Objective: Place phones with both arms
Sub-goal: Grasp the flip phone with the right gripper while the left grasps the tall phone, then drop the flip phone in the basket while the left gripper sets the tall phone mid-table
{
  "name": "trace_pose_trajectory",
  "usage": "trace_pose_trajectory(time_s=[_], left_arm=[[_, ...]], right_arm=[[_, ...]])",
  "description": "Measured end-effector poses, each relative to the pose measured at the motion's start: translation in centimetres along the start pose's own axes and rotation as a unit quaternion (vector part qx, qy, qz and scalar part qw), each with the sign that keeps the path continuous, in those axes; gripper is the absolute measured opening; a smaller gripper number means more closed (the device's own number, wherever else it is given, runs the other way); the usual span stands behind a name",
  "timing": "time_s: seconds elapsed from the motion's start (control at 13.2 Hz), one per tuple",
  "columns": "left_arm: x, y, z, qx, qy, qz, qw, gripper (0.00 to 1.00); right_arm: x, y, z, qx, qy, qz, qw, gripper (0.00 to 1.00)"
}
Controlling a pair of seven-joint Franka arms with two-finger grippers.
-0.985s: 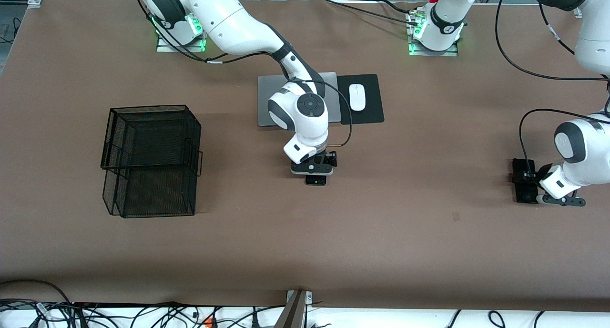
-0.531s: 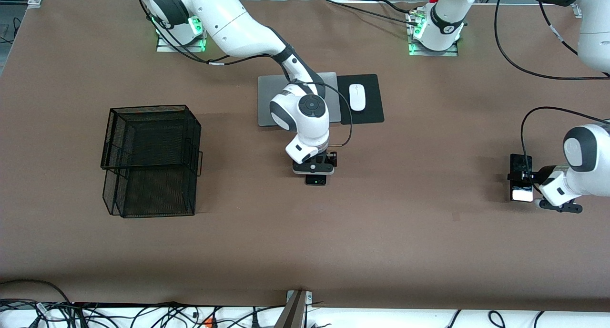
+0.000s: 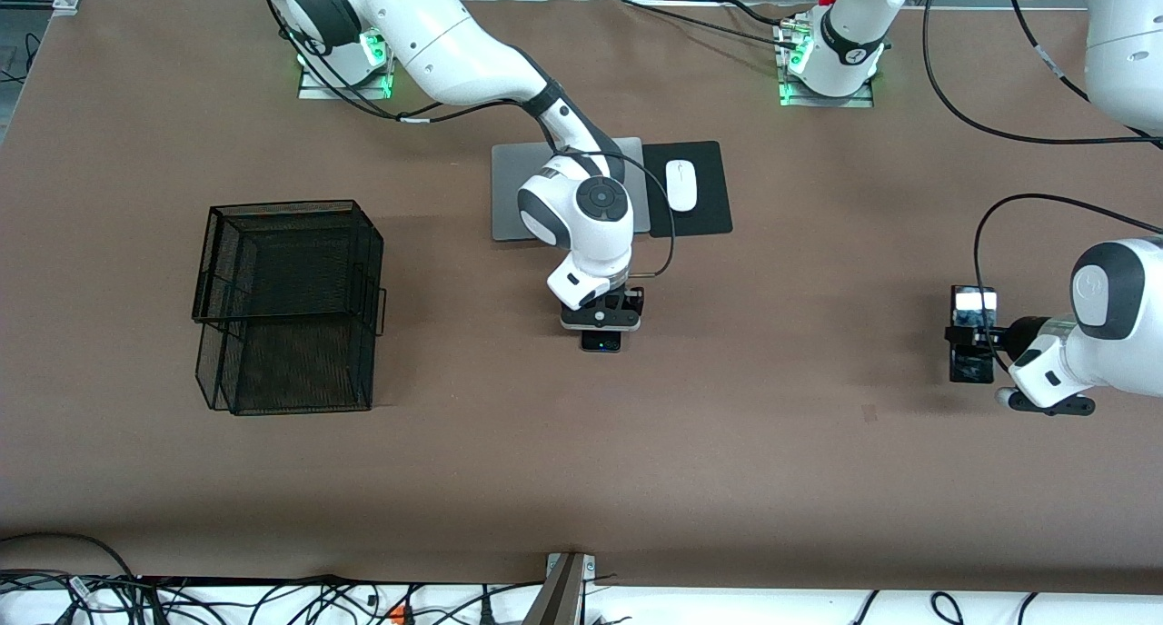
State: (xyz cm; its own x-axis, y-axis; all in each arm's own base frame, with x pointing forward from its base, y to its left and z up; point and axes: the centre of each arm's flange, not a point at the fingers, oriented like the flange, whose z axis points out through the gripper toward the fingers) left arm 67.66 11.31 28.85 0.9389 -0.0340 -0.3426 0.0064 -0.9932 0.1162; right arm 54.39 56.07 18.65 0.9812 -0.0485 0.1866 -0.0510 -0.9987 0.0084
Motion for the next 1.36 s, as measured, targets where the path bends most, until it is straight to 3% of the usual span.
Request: trace_pose_trajectory(time_s=[0.38, 0.61, 0.68, 1.06, 1.36], left_arm=[[-0.4, 8.1, -2.9, -0.051, -0.004, -0.027, 0.998, 0.8], [-0.3, 16.0, -3.1, -0.102, -0.016, -0.058, 0.993, 0.8], [-0.1, 19.8, -2.3, -0.103, -0.018, -0.055, 0.993, 0.8], [0.7, 40.4, 5.4, -0.087, 0.069, -0.01, 0.994, 0.8], [-0.2, 49.2, 11.7, -0.1, 0.116, -0.034, 0.988, 0.8]], right_arm=[[3.7, 1.6, -14.3, -0.028, -0.024, 0.008, 0.999, 0.81], [6.8, 6.6, -23.0, -0.038, -0.049, -0.009, 0.998, 0.81], [7.8, 8.8, -25.3, -0.047, -0.059, -0.017, 0.997, 0.81], [11.8, 23.3, -30.8, -0.066, -0.097, -0.067, 0.991, 0.81], [11.3, 38.9, -30.3, -0.038, -0.116, -0.086, 0.989, 0.81]])
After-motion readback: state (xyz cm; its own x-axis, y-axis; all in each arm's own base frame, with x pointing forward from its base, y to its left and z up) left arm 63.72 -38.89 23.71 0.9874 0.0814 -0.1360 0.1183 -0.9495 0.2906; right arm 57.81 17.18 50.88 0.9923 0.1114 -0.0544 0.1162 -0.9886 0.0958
